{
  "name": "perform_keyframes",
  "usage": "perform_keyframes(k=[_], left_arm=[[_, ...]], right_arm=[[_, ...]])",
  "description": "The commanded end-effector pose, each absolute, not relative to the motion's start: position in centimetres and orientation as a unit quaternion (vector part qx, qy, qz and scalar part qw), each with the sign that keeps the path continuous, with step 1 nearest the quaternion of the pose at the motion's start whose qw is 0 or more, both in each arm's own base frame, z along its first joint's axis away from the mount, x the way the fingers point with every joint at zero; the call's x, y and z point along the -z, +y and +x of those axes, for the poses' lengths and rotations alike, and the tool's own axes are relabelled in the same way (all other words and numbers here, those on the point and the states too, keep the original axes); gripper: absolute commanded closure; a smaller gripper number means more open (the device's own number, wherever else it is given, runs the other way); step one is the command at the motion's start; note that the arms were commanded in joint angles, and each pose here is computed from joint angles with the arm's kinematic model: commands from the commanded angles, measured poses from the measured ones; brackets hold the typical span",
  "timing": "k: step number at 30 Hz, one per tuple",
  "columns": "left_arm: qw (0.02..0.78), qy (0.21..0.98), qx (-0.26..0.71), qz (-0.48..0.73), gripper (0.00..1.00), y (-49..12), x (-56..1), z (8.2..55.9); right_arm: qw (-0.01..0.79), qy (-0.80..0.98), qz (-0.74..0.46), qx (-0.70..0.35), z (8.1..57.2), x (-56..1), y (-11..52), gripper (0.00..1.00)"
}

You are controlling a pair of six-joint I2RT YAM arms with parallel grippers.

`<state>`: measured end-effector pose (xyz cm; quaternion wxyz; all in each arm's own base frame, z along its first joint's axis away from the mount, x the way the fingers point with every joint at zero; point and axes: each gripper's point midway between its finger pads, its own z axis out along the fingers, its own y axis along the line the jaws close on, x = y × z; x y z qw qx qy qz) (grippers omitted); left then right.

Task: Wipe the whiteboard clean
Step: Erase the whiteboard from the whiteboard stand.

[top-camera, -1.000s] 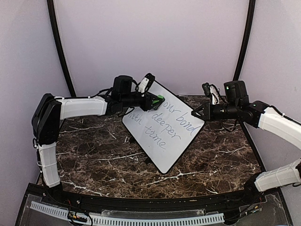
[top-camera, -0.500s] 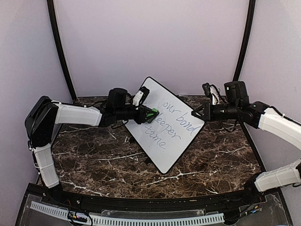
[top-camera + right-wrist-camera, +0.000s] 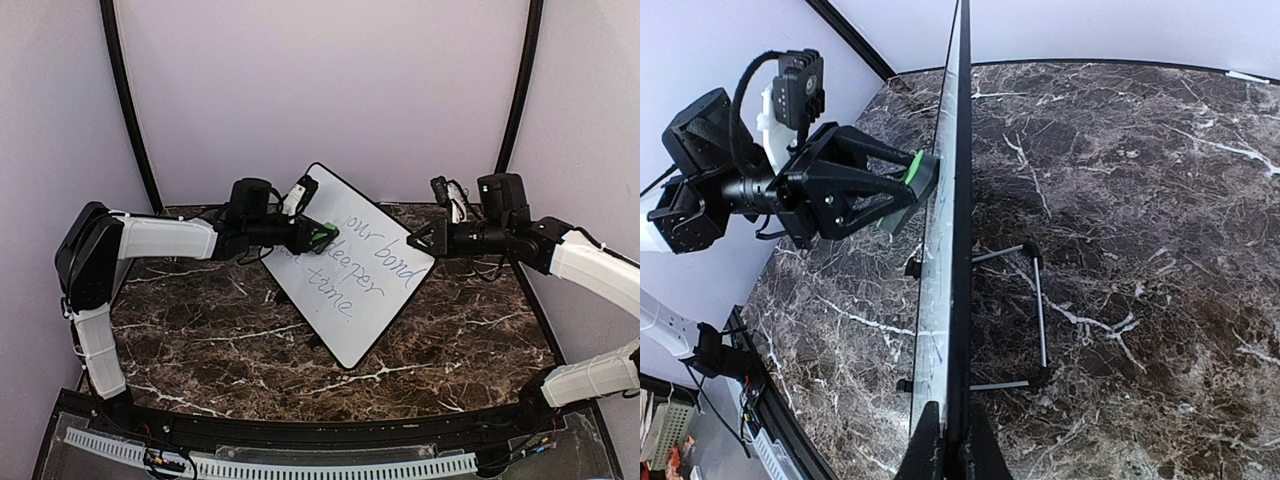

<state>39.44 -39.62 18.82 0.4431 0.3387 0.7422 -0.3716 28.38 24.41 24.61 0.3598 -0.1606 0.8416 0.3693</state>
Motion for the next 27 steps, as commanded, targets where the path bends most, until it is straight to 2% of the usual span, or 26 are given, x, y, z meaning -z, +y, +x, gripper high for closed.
perform_keyframes(k=[1, 8, 18, 27], left_arm=[[0.430, 0.747, 0.379, 0.337, 0.91, -40.5, -19.3, 40.5], [0.415, 0.748, 0.370, 0.363, 0.91, -41.7, -18.3, 39.3], [0.388, 0.770, 0.366, 0.349, 0.91, -39.6, -14.0, 36.8], [0.411, 0.744, 0.377, 0.369, 0.91, -42.1, -17.6, 39.2]], right_arm=[[0.334, 0.797, -0.294, -0.409, 24.1, -24.4, 27.9, 1.00], [0.333, 0.797, -0.294, -0.409, 24.2, -24.3, 28.1, 1.00], [0.329, 0.799, -0.294, -0.409, 24.1, -23.8, 28.2, 1.00], [0.326, 0.797, -0.298, -0.412, 24.1, -24.0, 28.7, 1.00]])
